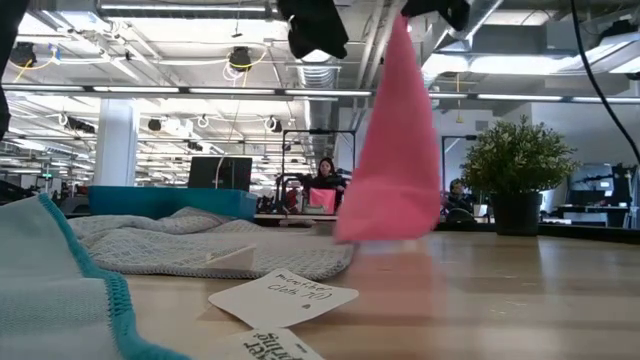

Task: Fold microfiber towels
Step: Fold the pink cloth

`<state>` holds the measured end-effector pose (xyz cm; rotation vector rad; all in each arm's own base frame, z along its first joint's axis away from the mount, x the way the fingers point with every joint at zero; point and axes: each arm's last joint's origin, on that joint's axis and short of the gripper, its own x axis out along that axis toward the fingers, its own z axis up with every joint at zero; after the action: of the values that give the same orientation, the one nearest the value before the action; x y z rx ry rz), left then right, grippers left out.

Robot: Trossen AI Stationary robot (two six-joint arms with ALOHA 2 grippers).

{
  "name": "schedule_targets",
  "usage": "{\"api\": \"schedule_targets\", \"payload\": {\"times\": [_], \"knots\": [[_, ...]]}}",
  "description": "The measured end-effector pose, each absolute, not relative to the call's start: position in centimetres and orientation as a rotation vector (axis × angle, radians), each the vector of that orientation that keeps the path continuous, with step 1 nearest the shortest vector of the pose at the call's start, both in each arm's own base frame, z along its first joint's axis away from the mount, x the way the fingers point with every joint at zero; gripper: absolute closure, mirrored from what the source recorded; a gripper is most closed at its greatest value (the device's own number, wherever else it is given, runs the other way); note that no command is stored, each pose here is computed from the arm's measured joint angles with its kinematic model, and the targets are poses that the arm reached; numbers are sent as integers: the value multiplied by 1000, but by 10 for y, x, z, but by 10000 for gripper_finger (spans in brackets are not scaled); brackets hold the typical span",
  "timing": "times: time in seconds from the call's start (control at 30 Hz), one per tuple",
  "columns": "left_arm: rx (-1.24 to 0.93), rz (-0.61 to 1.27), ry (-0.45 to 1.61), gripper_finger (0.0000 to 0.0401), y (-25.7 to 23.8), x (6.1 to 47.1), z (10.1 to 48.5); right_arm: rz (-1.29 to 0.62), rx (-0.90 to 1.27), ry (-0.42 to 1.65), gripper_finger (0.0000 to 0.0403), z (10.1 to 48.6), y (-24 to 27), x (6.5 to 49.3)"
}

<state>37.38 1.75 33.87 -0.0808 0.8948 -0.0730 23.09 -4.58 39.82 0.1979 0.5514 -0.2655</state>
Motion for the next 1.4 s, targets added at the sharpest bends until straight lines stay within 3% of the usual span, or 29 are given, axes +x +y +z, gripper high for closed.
{"api": "schedule_targets", "payload": {"times": [0.23,0.4,0.8,1.07,1.4], "knots": [[-8,56,956,289,-2,374,315,-255,198,530,400,408,-45,229],[31,115,892,289,0,378,318,-123,136,621,400,406,-35,222],[54,-188,600,289,48,403,327,225,-237,955,397,383,-6,200],[54,-340,482,289,66,435,298,592,-443,852,397,382,7,199],[106,-502,315,289,80,464,287,674,-505,803,397,382,7,201]]}}
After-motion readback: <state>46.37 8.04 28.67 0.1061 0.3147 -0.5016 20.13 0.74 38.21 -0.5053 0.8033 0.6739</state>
